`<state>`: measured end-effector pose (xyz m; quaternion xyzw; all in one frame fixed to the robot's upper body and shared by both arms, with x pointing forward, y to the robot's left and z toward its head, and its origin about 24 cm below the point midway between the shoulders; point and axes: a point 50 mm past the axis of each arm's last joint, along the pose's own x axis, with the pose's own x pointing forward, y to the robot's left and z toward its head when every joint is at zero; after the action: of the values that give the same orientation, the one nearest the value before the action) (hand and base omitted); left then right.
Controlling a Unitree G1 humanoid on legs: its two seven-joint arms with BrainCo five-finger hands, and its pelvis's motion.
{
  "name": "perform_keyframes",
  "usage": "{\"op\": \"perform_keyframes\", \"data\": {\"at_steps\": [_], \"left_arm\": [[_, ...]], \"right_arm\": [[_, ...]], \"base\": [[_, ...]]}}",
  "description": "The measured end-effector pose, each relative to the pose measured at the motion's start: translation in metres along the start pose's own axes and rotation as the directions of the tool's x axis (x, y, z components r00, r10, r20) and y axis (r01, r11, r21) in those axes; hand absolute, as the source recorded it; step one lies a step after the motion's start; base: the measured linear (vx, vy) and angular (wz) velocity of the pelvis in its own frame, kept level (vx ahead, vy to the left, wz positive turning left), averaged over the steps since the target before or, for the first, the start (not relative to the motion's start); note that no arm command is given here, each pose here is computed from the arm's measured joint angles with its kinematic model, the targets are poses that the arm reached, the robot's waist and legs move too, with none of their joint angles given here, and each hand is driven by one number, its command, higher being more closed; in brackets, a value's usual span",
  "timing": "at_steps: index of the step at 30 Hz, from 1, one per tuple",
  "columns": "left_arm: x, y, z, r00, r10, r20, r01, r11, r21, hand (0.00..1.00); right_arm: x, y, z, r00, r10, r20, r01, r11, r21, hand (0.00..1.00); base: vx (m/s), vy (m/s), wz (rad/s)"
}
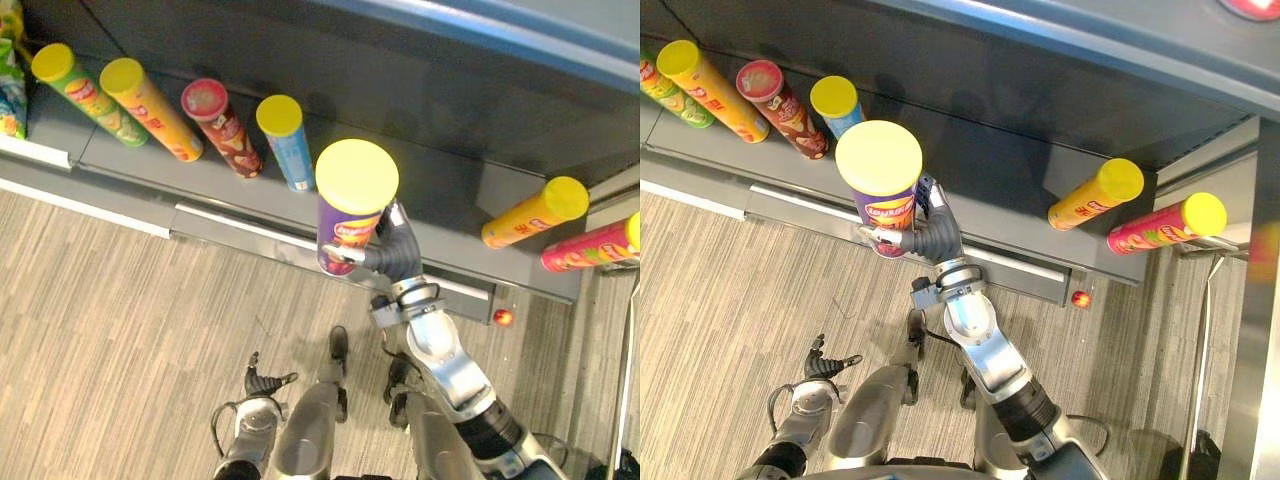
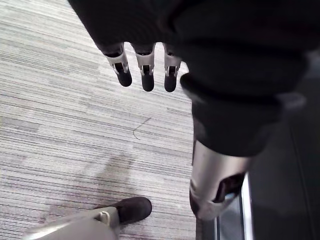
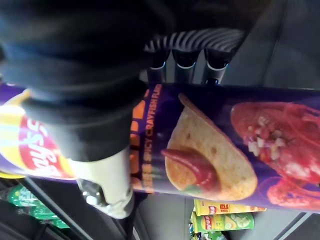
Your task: Put the gum and the chips on the shelf.
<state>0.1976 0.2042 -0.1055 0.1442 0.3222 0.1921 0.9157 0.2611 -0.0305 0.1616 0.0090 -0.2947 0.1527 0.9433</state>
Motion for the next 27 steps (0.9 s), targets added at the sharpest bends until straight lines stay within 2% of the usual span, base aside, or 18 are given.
{"op": "perform_keyframes", "data": {"at_steps": [5,12,17,23,27], "left_arm": [[0.001,0.001,0.0,0.999,0.035,-0.005,-0.035,0.999,-0.001,0.0],[0.004,-0.004,0.007,0.999,0.037,-0.004,-0.037,0.999,-0.016,0.0],[0.003,-0.003,0.012,0.996,0.083,-0.013,-0.084,0.991,-0.1,0.0],[0.001,-0.007,0.031,0.992,0.105,0.064,-0.091,0.978,-0.185,0.0],[0.0,-0.008,0.035,0.992,0.109,0.07,-0.092,0.973,-0.21,0.0]], "right_arm": [[0.012,-0.003,-0.006,0.998,-0.059,-0.001,0.059,0.997,-0.052,1.0],[0.03,-0.031,-0.003,0.974,-0.222,0.042,0.226,0.965,-0.136,1.0],[0.037,-0.04,0.006,0.945,-0.314,0.094,0.325,0.936,-0.136,1.0],[0.056,-0.059,0.03,0.866,-0.456,0.207,0.484,0.867,-0.117,1.0],[0.066,-0.06,0.044,0.845,-0.47,0.255,0.505,0.859,-0.089,1.0]], "base": [[-0.02,-0.049,0.06],[-0.06,-0.05,0.08],[-0.02,-0.06,0.06],[0.01,-0.056,0.13],[0.05,-0.049,0.09]]}}
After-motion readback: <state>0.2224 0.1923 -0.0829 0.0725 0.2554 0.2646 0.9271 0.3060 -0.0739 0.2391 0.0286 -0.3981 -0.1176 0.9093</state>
